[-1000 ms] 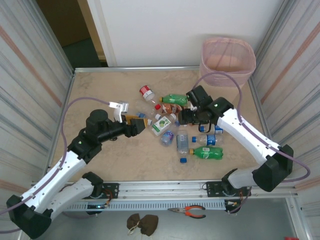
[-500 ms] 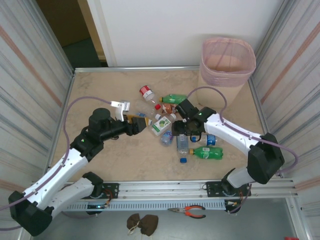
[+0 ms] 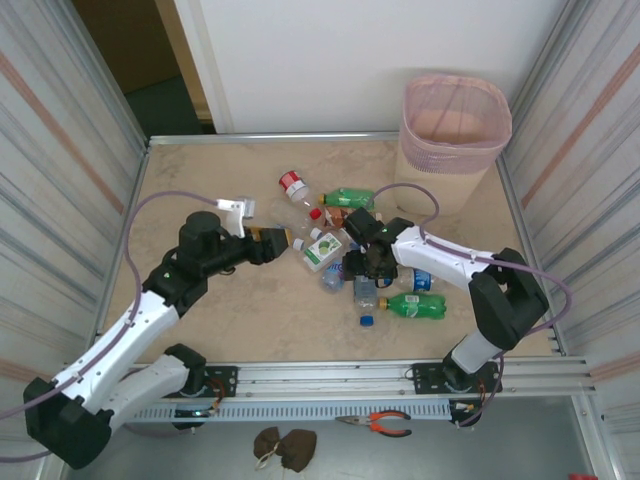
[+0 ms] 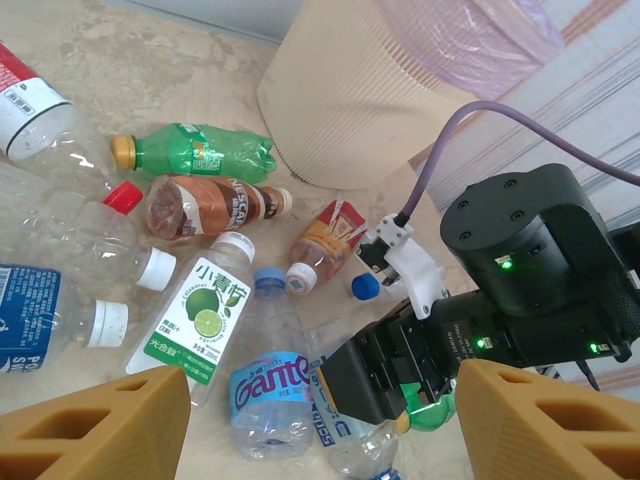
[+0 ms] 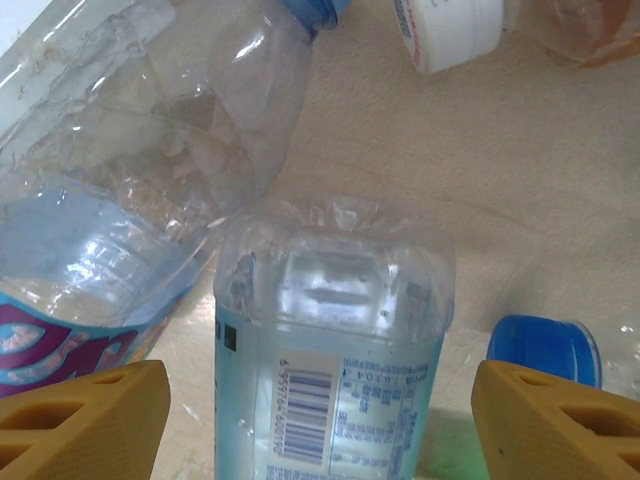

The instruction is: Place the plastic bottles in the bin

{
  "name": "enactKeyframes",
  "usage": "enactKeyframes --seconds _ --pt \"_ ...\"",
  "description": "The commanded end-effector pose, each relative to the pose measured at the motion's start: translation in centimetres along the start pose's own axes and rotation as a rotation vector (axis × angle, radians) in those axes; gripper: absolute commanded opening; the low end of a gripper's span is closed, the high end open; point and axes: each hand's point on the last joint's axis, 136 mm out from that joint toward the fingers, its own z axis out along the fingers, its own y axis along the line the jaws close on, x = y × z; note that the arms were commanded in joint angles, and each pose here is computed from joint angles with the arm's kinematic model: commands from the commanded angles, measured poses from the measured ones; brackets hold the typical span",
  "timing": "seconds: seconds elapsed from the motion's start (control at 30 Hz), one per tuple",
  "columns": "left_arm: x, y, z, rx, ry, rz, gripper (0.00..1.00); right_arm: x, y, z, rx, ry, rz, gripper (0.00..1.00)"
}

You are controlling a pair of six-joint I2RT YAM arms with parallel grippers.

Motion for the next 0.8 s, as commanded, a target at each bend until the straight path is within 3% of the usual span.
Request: enactKeyframes --seconds 0.0,0.77 --pt "-1.0 -0.1 0.2 0.004 -0.034 0.034 0.71 0.1 -0.7 1.2 0.037 0.017 0.021 0.77" --pt "-0.6 0.8 2.2 0.032 -0.011 -0.038 0.71 -0.3 -1.5 2.2 0.037 0.011 0.019 0.62"
